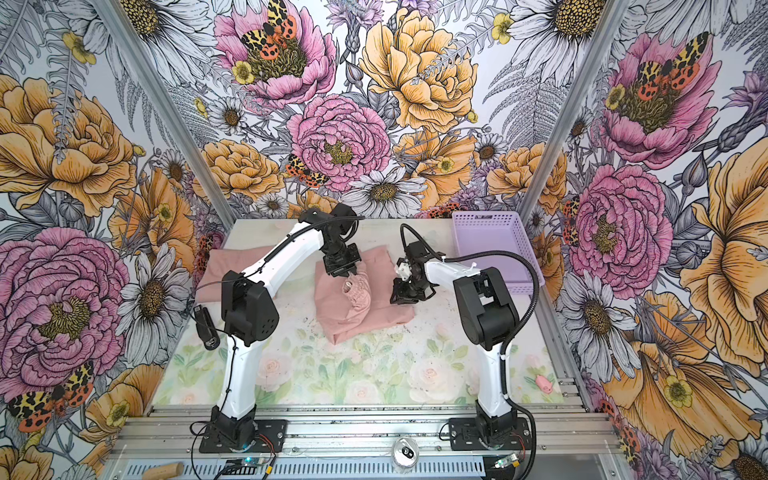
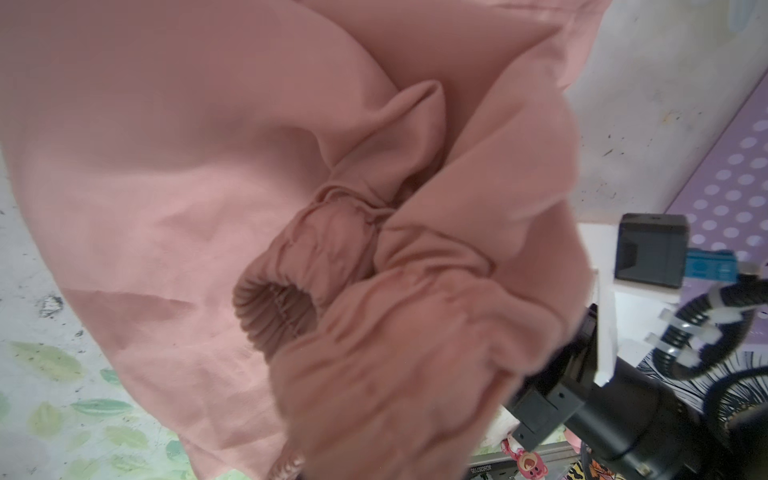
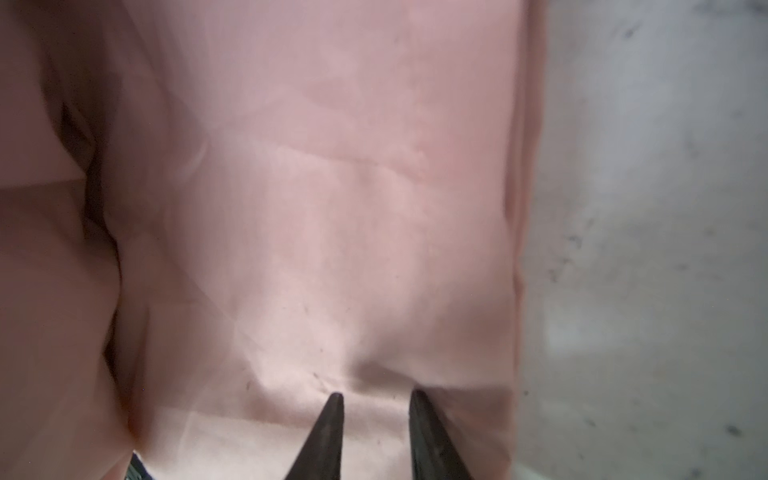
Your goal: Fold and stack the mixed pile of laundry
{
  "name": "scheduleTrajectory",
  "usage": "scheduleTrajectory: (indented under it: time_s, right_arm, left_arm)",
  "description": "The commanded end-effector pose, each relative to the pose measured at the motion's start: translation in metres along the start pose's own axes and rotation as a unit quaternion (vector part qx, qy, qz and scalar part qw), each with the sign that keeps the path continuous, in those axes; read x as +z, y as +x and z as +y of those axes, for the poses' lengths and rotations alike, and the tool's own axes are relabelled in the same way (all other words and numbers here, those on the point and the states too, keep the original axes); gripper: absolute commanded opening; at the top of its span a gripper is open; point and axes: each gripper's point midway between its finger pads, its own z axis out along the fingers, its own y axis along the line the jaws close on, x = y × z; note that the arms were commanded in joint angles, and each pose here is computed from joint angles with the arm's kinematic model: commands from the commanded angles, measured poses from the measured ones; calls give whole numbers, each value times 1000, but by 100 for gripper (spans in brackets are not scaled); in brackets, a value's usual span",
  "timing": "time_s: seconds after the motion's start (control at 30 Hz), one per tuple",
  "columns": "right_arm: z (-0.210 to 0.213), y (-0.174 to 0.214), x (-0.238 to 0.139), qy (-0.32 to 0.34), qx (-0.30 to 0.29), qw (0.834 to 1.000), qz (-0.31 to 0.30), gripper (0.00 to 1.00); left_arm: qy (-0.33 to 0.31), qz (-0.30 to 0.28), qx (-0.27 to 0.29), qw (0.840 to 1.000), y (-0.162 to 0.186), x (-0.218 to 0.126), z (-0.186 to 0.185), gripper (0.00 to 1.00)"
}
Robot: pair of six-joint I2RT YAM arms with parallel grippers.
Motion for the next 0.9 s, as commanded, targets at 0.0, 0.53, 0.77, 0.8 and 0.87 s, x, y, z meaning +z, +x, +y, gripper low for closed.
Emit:
scheduleTrajectory:
  time_s: [0.0, 0.53, 0.77, 0.8, 0.87]
  right_arm:
    - [-18, 10, 13, 28, 9, 1000, 11, 30]
    - [-22, 0, -70, 97, 29, 992, -77, 37]
    - [40, -4, -106, 36, -31, 992, -114, 48]
    - [54, -5, -105, 31, -48, 992, -114, 50]
    - [77, -8, -100, 19, -72, 991, -112, 52]
  left_arm:
    - [26, -6, 5, 1000, 1, -4, -20, 4]
    - [52, -54, 15, 997, -17, -26, -42, 65]
    - [29, -95, 5, 995, -27, -62, -4, 74]
    - [17, -99, 0, 995, -28, -65, 9, 75]
    - [4, -103, -11, 995, -30, -69, 33, 76]
